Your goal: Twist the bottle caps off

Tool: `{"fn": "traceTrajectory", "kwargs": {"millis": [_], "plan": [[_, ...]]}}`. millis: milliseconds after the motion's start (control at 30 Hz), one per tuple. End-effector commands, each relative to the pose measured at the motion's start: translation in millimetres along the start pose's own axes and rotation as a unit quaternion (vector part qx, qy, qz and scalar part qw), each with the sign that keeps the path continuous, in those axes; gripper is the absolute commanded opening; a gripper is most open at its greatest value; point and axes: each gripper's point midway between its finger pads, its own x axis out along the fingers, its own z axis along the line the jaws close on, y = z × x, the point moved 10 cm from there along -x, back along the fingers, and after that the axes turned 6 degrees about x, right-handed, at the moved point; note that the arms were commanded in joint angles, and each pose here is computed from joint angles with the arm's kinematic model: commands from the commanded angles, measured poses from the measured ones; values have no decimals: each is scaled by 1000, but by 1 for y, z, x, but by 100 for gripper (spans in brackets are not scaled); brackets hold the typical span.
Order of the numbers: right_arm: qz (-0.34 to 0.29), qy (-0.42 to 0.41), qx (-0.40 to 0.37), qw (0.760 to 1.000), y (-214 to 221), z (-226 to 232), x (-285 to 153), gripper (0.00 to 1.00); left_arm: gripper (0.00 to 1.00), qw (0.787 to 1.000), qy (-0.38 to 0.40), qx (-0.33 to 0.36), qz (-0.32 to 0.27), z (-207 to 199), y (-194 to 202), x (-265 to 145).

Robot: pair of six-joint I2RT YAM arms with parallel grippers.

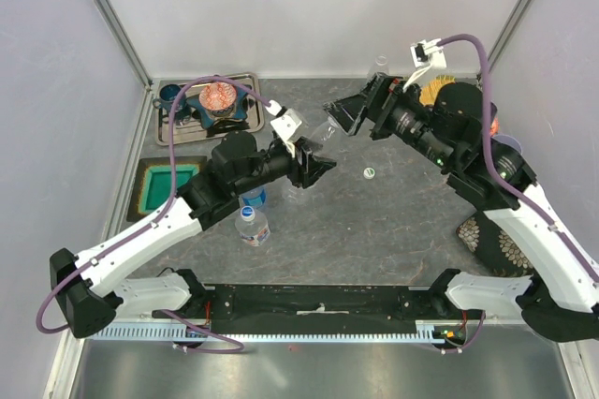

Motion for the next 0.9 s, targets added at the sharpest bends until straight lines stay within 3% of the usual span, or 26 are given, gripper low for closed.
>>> {"fn": "traceTrajectory", "kwargs": {"millis": [0,867], "plan": [[-18,31,18,999,-6,0,4,95,52,993,-106,47,-31,12,-8,-2],[11,62,11,998,19,-20,41,65,52,990,-121,71,-35,7,-8,-8]]}}
